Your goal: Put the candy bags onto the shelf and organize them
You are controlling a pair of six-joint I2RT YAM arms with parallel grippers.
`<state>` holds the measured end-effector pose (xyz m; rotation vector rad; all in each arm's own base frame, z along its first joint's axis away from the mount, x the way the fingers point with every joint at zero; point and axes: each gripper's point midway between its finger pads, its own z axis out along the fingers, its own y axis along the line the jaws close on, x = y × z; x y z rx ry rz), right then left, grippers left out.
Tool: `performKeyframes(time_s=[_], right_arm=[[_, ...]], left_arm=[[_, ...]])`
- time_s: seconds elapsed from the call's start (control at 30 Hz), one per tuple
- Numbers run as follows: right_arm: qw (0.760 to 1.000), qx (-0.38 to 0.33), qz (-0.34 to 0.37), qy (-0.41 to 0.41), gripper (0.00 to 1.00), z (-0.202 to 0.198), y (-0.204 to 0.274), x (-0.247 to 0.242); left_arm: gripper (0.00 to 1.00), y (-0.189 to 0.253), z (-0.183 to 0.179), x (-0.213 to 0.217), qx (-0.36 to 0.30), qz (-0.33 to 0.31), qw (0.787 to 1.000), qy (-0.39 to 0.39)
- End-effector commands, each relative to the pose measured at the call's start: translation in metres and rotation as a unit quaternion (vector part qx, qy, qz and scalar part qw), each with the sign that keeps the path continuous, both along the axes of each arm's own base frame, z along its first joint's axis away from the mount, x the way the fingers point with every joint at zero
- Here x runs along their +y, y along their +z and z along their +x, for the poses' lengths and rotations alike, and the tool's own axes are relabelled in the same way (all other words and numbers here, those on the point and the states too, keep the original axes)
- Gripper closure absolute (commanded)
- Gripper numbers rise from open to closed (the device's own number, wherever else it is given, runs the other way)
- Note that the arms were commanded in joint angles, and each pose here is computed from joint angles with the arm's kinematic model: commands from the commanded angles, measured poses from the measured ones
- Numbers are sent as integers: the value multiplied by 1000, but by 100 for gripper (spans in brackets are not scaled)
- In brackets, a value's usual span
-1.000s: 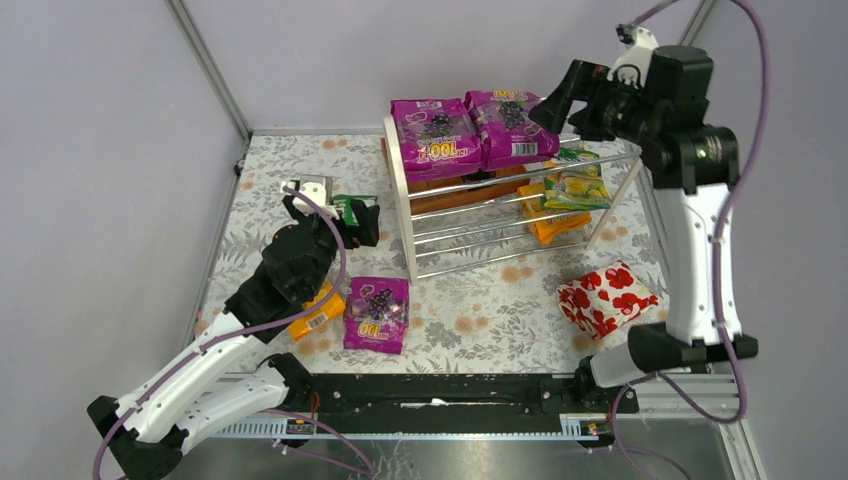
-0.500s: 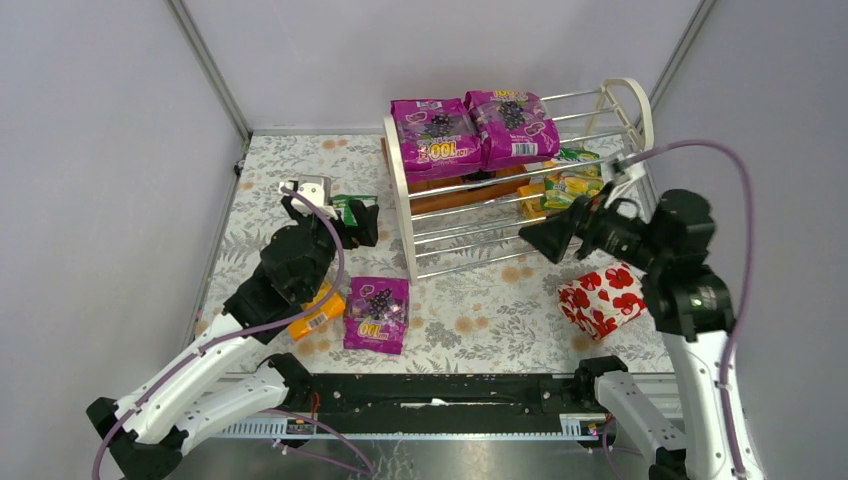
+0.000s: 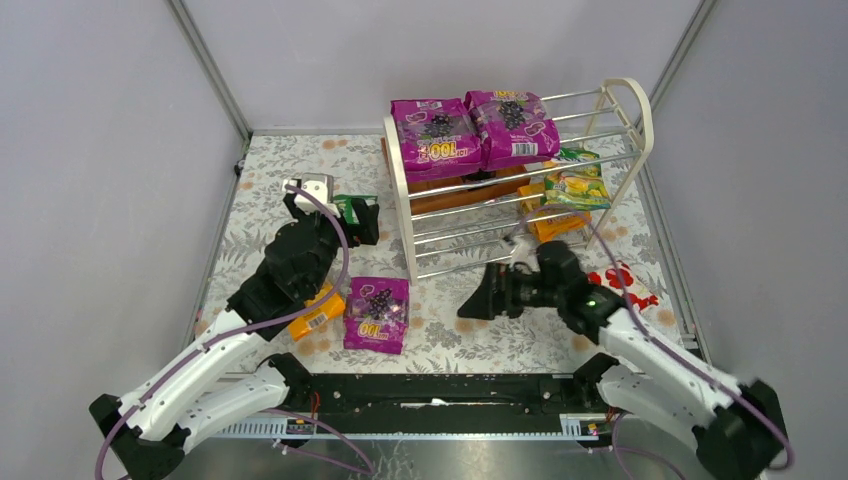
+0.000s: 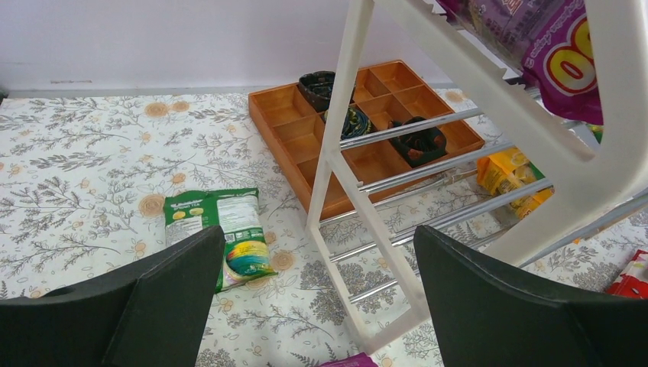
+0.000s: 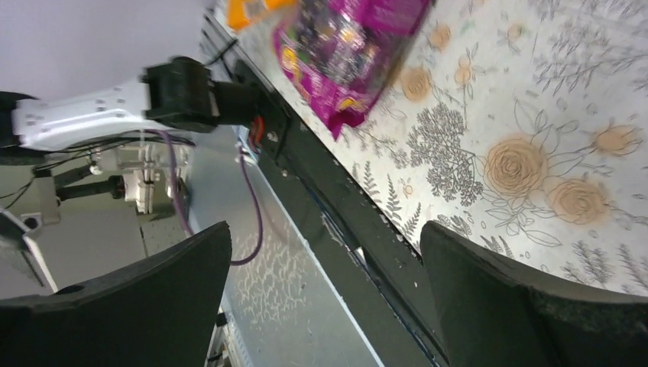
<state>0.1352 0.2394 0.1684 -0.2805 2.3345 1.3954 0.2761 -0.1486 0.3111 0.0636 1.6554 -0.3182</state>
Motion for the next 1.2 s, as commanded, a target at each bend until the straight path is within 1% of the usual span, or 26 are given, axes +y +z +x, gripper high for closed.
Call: performKeyframes(time_s=[0.0,0.03,0.13,0.3,0.33,0.4,0.5,0.7,0.8,0.93,1.0,1.03,1.1,1.13,1.17], right_arm=[[998,9,13,-65,0,24,-28,42],[997,12,17,-71,0,23,-31,51],[995,30,-5,-91,0,21,-57,81],[990,54,17,-131,0,18,-80,122],[987,62,8,-146,0,17,-89,126],[983,54,-8,-177,0,15,-103,134],[980,51,-22,-193,0,3,-115,148],[965,69,-67,-245,0,2,-141,145],[955,61,-87,-276,0,6,-150,136],[959,44,-88,-268,1,12,-146,151],[960,32,-93,-261,5,14,-143,156],[961,21,-96,-258,9,15,-140,156],[962,3,-101,-252,18,17,-134,154],[963,-4,-106,-250,25,17,-133,151],[963,-10,-108,-246,30,17,-132,148]], left_arm=[[1,25,0,5,-28,-25,999,8],[1,26,-1,5,-29,-25,999,7],[1,26,-2,3,-27,-23,999,1],[1,32,-7,2,-32,-37,999,-10],[1,33,-8,1,-33,-40,999,-14],[1,36,-10,2,-37,-45,998,-17],[1,41,-14,4,-42,-53,998,-20],[1,49,-21,6,-53,-68,996,-26],[1,52,-24,10,-59,-73,995,-25],[1,56,-27,14,-66,-77,995,-21],[1,57,-28,16,-68,-77,995,-18],[1,57,-28,17,-69,-78,994,-17],[1,56,-27,18,-69,-75,995,-16],[1,55,-27,18,-67,-73,995,-15],[1,55,-27,18,-67,-72,995,-14]])
